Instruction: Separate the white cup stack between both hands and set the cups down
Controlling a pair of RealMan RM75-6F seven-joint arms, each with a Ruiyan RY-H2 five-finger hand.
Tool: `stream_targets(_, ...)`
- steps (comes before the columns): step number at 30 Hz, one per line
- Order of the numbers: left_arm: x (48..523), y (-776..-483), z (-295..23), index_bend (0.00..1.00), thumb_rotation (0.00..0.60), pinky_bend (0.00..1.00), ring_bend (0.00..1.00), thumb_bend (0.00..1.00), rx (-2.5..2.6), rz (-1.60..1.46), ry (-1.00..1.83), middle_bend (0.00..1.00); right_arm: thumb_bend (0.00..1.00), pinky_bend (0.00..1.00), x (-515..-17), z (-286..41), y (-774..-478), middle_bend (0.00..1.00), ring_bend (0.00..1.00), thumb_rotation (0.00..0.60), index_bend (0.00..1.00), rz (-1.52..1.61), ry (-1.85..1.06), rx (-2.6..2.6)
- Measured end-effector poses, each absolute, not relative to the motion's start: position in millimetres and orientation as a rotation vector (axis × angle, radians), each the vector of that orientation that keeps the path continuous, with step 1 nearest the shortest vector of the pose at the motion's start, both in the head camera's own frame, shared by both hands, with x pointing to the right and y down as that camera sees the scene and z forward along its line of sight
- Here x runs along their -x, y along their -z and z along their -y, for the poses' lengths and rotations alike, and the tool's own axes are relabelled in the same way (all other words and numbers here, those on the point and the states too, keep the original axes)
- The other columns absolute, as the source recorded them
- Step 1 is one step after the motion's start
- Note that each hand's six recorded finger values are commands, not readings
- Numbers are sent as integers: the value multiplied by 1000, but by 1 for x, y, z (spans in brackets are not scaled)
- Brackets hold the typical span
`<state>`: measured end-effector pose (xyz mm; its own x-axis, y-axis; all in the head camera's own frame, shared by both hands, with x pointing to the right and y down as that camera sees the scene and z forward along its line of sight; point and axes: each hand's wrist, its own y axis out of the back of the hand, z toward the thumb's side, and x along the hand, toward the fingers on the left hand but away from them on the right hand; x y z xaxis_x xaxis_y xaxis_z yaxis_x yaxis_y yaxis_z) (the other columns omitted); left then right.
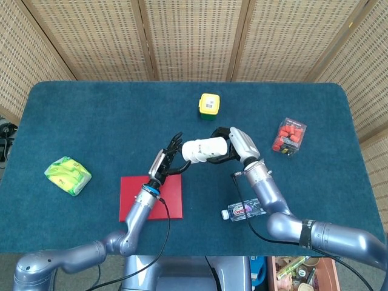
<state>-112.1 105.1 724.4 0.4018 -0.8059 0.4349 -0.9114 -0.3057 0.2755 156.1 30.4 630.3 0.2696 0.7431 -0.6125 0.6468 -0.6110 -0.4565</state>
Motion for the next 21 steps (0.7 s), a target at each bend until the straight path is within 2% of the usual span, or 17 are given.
stream_targets(13,136,-728,-107,663,600,0,0,355,-2191,1501,-333,0,152,733,-170,-24,-629,611,487,600,754,1355,-1284,2368)
stream_targets(21,163,-720,-106,664,600,0,0,356,-2260,1559,-382,0,152,733,-193,-18,-623,612,487,600,754,1408,-1310,2313)
